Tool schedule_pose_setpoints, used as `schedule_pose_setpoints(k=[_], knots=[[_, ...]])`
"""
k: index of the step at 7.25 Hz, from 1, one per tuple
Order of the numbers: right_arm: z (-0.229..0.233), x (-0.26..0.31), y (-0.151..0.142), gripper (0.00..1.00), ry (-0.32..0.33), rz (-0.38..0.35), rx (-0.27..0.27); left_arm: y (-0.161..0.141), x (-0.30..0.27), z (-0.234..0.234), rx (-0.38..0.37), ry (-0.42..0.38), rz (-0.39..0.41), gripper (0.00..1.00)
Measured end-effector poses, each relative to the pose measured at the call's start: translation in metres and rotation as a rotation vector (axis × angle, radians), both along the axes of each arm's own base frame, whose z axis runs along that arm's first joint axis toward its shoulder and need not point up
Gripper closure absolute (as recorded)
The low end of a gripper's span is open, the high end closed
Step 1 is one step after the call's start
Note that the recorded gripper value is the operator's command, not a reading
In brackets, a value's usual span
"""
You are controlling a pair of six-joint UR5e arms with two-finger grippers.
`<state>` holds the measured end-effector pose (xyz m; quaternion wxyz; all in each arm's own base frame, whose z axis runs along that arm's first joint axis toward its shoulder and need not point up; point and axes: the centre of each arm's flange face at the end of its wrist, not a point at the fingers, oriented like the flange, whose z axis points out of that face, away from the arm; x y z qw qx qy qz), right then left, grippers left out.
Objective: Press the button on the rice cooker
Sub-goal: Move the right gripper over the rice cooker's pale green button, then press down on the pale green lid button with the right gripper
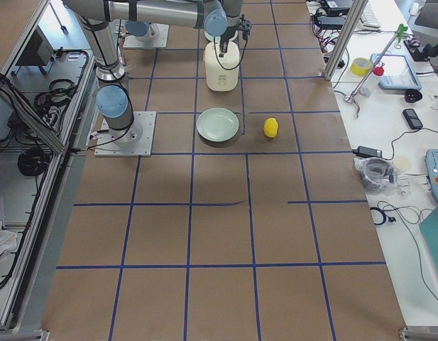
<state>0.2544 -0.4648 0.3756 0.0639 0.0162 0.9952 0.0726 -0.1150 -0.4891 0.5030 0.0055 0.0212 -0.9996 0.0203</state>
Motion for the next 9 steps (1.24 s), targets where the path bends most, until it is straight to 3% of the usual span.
schedule_pose_setpoints(k=[9], knots=[[-0.019, 0.005, -0.002, 1.0, -0.022, 0.004, 0.023, 0.0, 0.0, 0.0, 0.0, 0.0, 0.0, 0.0]])
